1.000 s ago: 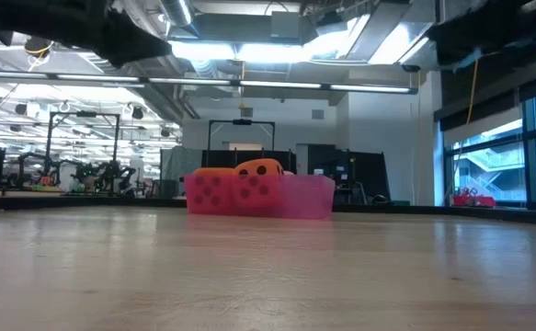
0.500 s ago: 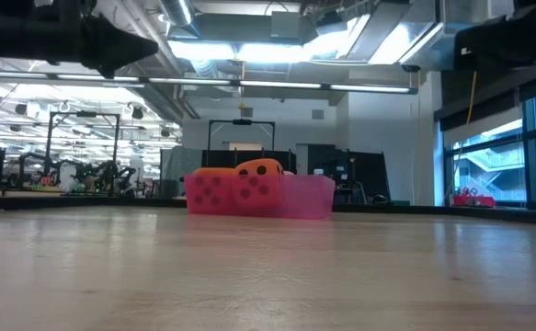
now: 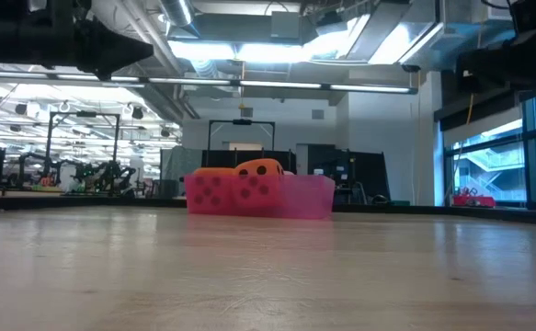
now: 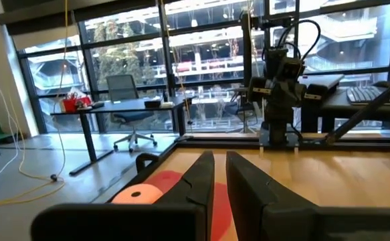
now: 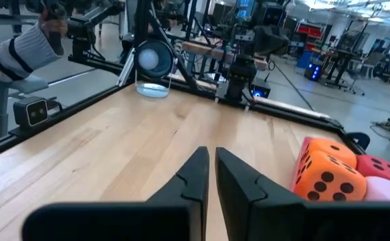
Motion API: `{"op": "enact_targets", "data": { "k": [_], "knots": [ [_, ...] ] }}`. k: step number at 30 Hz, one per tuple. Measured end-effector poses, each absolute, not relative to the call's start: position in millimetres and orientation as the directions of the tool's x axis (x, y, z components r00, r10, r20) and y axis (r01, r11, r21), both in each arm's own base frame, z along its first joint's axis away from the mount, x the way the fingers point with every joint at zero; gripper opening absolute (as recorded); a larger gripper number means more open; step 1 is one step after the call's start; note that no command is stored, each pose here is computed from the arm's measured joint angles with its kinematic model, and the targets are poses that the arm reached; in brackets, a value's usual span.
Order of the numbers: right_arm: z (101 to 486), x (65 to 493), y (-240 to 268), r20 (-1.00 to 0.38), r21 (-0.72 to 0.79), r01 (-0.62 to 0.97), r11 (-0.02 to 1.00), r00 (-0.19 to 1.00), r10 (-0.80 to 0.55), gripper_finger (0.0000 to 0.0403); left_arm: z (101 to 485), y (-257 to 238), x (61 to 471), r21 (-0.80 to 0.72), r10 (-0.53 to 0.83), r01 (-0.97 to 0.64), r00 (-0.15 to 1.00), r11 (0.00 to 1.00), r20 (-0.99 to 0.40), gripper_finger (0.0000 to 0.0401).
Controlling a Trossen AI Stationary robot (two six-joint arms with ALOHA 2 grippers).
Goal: Pick & Place Dice
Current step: Return to Home Position
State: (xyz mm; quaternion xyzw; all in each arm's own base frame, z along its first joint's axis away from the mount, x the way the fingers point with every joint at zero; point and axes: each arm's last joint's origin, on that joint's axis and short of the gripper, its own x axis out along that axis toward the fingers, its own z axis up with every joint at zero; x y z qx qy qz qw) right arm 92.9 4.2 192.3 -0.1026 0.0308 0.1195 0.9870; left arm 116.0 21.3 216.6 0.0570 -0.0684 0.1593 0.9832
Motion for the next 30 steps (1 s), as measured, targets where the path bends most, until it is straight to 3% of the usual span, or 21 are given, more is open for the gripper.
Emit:
{"op": "enact_targets", "data": {
  "k": [8, 17, 30],
  "knots": [
    [179, 94, 4, -0.060, -0.199, -0.237, 0.951, 0.971, 0.230, 0.0029, 212, 20, 117, 0.107, 0.258, -0.274, 0.956, 0.956, 0.141, 0.0031],
    [174, 95, 4, -0.043, -0.203, -0.241, 0.949, 0.970, 0.237, 0.0029, 195, 18, 114, 0.134, 0.217, -0.255, 0.944, 0.958, 0.248, 0.0031],
    [174, 95, 4, -0.045, -0.206, -0.242, 0.948, 0.970, 0.238, 0.0029, 185, 19, 116, 0.079, 0.218, -0.232, 0.964, 0.970, 0.153, 0.0033]
  ]
}}
